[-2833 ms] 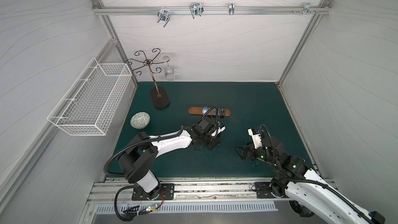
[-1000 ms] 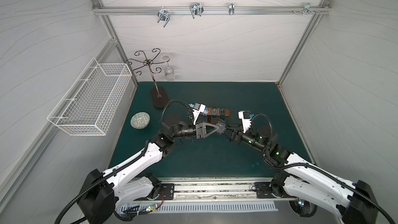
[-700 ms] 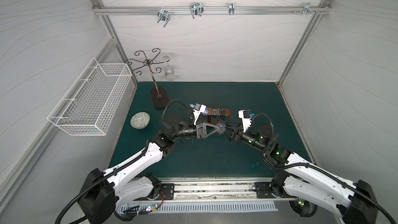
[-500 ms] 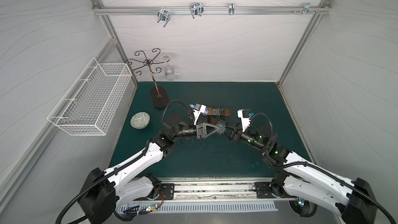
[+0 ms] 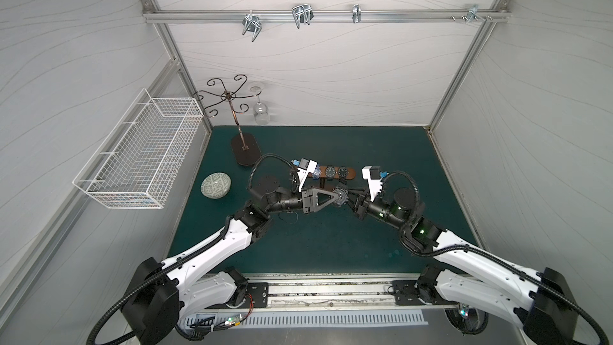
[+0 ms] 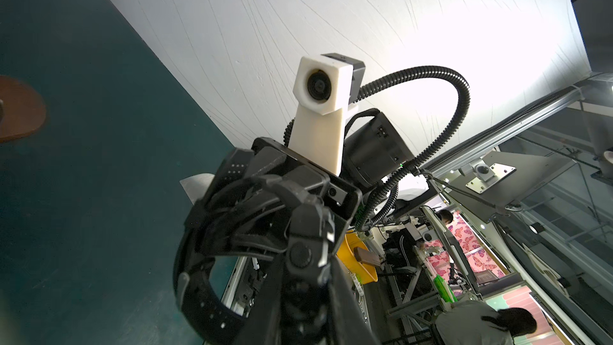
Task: Place watch on stand
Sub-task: Pick up the watch at the center of the board.
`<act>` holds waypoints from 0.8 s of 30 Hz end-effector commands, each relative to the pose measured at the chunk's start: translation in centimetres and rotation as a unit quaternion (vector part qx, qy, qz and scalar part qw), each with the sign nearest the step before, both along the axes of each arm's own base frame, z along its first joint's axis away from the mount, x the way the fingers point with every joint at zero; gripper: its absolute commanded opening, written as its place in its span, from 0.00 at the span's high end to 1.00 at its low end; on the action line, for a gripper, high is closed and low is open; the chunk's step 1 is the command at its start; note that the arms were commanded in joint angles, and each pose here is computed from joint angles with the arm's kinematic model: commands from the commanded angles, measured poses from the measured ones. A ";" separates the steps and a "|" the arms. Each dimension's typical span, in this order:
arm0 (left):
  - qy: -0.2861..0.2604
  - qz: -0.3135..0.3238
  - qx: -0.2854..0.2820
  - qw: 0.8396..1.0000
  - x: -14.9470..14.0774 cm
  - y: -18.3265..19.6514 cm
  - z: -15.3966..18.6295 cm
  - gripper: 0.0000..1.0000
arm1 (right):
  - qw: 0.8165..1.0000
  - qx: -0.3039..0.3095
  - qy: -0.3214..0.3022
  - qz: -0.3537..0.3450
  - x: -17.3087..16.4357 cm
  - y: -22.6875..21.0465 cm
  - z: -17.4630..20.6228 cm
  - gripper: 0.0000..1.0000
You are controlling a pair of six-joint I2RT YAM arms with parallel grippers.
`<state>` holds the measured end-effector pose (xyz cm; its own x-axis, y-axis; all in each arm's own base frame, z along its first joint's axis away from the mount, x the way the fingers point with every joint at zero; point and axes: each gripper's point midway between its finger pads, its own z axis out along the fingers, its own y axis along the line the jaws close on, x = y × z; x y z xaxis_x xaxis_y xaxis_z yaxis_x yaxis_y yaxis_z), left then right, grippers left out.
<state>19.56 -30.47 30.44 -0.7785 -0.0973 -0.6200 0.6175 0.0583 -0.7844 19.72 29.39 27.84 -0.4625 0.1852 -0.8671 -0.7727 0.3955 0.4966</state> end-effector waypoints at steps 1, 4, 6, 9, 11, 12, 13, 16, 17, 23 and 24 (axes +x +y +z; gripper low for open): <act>-0.024 -0.004 -0.018 1.000 0.0 -0.1 1.2 0.88 | 0.999 0.028 -0.030 0.016 -1.0 0.0 2.3 0.95; -0.025 -0.001 -0.015 1.000 0.1 -0.1 1.1 0.85 | 0.999 0.025 -0.030 0.017 -1.1 -0.1 2.4 1.00; -0.026 0.003 -0.011 1.000 0.2 0.0 1.1 0.80 | 0.999 0.021 -0.028 0.015 -1.0 -0.1 2.3 1.00; -0.030 0.007 -0.005 1.000 0.2 0.1 1.1 0.69 | 1.000 0.014 -0.025 0.013 -0.9 -0.2 2.3 1.00; -0.040 0.010 0.002 0.999 0.1 0.3 1.1 0.59 | 1.000 0.008 -0.023 0.008 -0.8 -0.3 2.1 1.00; -0.047 0.014 0.008 0.999 0.0 0.4 1.1 0.55 | 1.000 0.006 -0.024 0.007 -0.9 -0.4 2.1 1.00; -0.061 0.021 0.012 0.998 0.0 0.6 1.4 0.51 | 1.000 0.004 -0.027 0.007 -0.9 -0.5 2.1 1.00; -0.087 0.043 0.044 0.994 -0.1 1.5 1.4 0.41 | 0.999 -0.008 -0.031 -0.003 -0.9 -1.0 2.0 1.00; -0.101 0.052 0.054 0.992 -0.1 1.9 1.6 0.39 | 0.999 -0.017 -0.029 -0.008 -0.7 -1.1 1.9 1.00; -0.202 0.099 0.132 0.965 -0.5 3.9 1.9 0.17 | 0.995 -0.084 -0.011 -0.050 0.2 -2.4 0.7 1.00; -0.215 0.111 0.148 0.959 -0.3 4.2 1.6 0.01 | 0.994 -0.092 -0.009 -0.057 0.3 -2.7 0.6 1.00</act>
<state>18.71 -27.32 31.93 -0.5529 -0.0594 -0.8312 0.7860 0.2940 -0.5438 19.88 27.75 28.49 -0.4439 0.1110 -0.8892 -0.7475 0.5014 0.4357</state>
